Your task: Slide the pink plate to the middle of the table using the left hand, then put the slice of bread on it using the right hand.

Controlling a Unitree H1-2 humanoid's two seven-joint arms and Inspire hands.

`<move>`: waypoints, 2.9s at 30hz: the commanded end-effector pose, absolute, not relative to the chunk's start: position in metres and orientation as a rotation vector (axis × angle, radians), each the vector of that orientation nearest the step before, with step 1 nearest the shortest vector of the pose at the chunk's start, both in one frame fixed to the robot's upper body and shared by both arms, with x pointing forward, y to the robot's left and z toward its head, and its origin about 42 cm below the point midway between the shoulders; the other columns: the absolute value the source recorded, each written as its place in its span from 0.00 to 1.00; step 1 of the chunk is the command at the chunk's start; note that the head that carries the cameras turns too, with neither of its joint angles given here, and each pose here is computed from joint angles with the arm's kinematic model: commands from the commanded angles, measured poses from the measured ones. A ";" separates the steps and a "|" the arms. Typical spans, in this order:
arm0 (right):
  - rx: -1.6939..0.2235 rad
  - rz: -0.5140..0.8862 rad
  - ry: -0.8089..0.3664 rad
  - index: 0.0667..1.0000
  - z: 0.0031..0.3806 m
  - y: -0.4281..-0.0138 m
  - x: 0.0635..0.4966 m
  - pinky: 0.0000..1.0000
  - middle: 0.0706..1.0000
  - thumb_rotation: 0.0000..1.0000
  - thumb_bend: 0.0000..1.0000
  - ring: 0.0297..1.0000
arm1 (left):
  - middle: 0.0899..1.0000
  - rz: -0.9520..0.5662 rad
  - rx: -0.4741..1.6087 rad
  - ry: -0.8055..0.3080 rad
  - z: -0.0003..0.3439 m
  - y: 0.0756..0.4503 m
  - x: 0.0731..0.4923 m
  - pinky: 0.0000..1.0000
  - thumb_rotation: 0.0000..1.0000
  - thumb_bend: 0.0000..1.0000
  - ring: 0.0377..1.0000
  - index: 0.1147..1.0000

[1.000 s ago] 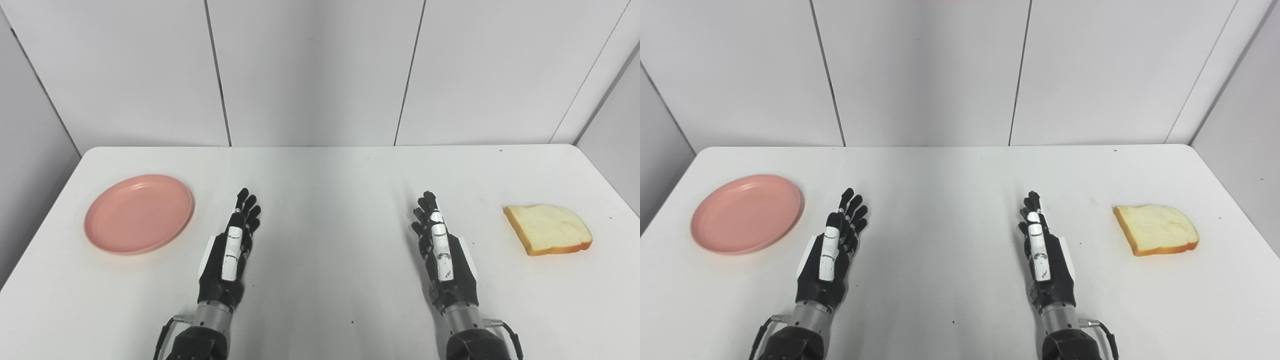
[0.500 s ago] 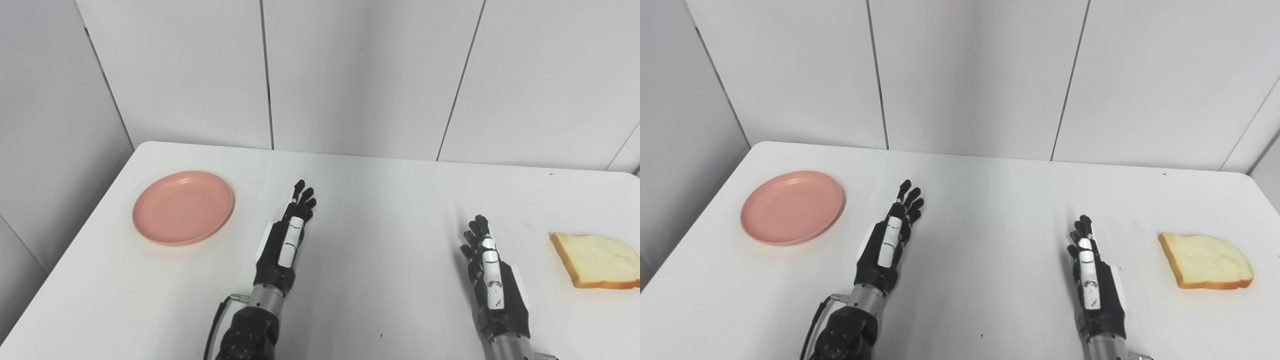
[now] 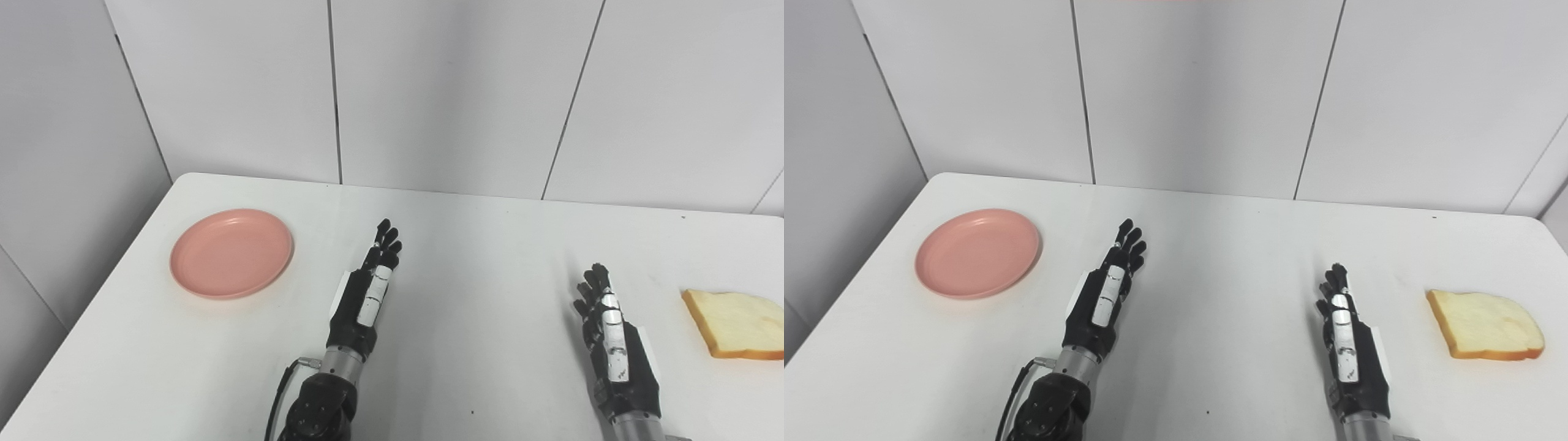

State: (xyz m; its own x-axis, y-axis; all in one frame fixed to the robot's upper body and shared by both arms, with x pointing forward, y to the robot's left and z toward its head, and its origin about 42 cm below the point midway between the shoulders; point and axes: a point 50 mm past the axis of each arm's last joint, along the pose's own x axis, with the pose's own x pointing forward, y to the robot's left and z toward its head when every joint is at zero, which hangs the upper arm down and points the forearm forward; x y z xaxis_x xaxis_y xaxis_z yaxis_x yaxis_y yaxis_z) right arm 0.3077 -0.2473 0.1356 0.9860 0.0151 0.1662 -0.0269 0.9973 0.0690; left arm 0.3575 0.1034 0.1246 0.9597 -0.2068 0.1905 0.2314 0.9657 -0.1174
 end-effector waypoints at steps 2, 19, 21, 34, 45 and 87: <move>0.073 0.041 -0.270 1.00 0.156 -0.247 0.314 1.00 1.00 1.00 0.50 1.00 | 0.97 -0.232 -0.137 -0.185 0.119 0.103 0.354 0.96 0.90 0.79 0.96 0.94; 0.085 0.051 -0.274 1.00 0.159 -0.256 0.316 1.00 1.00 1.00 0.51 1.00 | 0.98 -0.236 -0.142 -0.330 0.176 0.115 0.339 0.97 0.91 0.73 0.96 0.98; 0.073 0.054 -0.275 1.00 0.159 -0.257 0.316 1.00 1.00 1.00 0.51 1.00 | 0.98 -0.236 -0.139 -0.357 0.187 0.118 0.335 0.97 0.92 0.74 0.96 0.98; 0.076 0.069 -0.273 1.00 0.162 -0.261 0.318 1.00 1.00 1.00 0.48 1.00 | 0.97 -0.171 -0.111 -0.463 0.242 0.139 0.314 1.00 0.96 0.77 0.97 0.97; 0.084 0.071 -0.264 1.00 0.164 -0.257 0.321 1.00 1.00 1.00 0.47 1.00 | 0.96 -0.061 -0.063 -0.527 0.271 0.201 0.336 1.00 0.93 0.80 0.96 0.96; 0.097 0.080 -0.270 1.00 0.172 -0.253 0.319 1.00 1.00 1.00 0.46 1.00 | 0.91 0.379 -0.081 -0.404 0.258 0.351 0.386 0.95 0.85 0.87 0.93 0.91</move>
State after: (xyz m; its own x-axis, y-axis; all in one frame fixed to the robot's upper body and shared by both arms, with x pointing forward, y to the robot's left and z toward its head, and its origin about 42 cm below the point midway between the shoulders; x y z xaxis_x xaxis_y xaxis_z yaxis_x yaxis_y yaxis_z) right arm 0.3154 -0.2556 0.1557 0.9751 0.0551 0.2149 -0.0769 0.9926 0.0942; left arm 0.3801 0.3446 0.2332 0.8875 0.3673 0.2782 -0.3406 0.9296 -0.1408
